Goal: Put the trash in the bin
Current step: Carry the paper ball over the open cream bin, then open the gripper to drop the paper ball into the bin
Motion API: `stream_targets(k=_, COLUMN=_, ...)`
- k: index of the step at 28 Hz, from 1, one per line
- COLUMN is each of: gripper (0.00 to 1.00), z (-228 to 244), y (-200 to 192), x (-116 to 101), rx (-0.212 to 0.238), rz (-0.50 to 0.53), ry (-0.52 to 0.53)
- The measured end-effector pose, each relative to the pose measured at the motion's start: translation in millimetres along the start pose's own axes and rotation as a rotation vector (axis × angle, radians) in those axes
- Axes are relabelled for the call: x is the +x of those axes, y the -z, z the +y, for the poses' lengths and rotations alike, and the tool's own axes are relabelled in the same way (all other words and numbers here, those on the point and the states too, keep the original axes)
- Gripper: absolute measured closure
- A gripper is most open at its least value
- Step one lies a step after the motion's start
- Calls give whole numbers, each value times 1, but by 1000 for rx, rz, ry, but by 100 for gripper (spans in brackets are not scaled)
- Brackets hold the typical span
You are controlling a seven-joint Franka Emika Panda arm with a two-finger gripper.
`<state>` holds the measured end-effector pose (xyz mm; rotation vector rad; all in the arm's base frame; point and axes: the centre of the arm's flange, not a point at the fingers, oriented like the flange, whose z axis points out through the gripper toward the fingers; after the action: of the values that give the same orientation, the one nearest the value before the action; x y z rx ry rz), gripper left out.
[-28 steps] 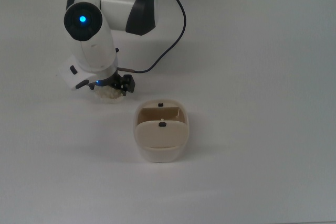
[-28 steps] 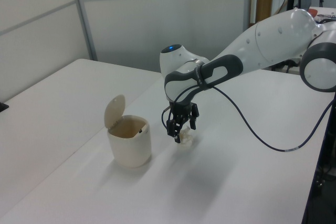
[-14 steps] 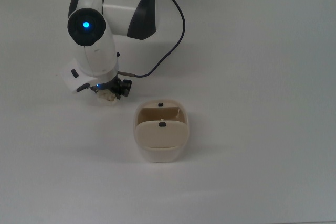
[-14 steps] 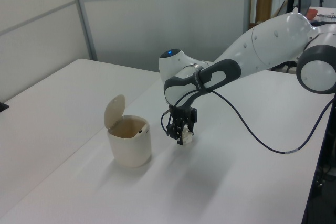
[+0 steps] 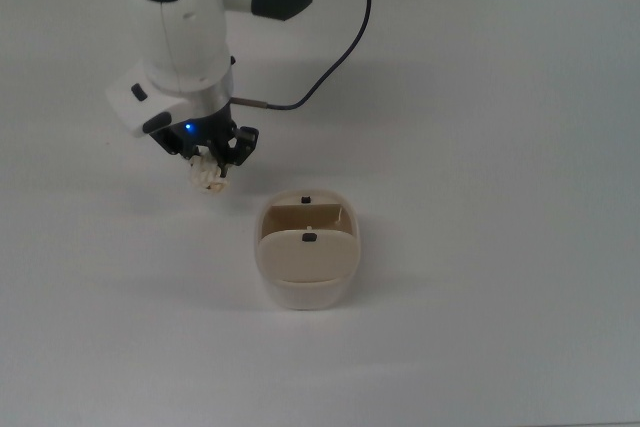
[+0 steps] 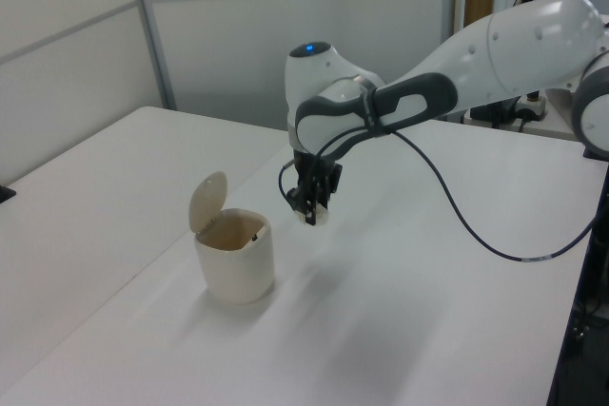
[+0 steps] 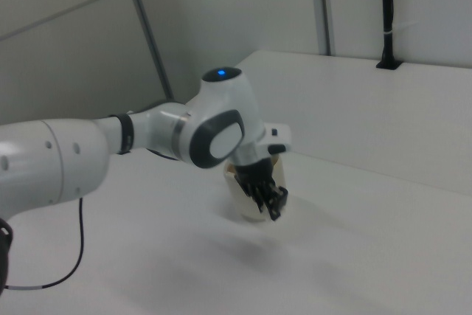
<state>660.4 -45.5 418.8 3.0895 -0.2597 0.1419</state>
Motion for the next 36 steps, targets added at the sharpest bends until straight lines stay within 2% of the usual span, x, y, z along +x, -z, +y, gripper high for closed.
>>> stream_targets(k=2, gripper=68, z=-9, y=19, x=-2, rx=6, rz=28, ry=14)
stream_targets(k=6, gripper=67, z=-30, y=55, x=-5, rx=21, rz=84, ry=46)
stream_targets(k=13, gripper=67, z=-73, y=80, x=-7, rx=41, rz=148, ry=111)
stream_targets(k=20, gripper=63, z=-98, y=75, x=6, rx=67, rz=276, ry=139)
stream_targets(k=28, gripper=63, z=-107, y=39, x=21, rx=73, rz=326, ry=146)
stream_targets(k=30, gripper=58, z=-109, y=36, x=24, rx=75, rz=337, ry=147)
stream_targets(k=31, gripper=49, z=-111, y=36, x=25, rx=76, rz=340, ry=150)
stream_targets(k=36, gripper=32, z=-120, y=39, x=24, rx=83, rz=346, ry=163)
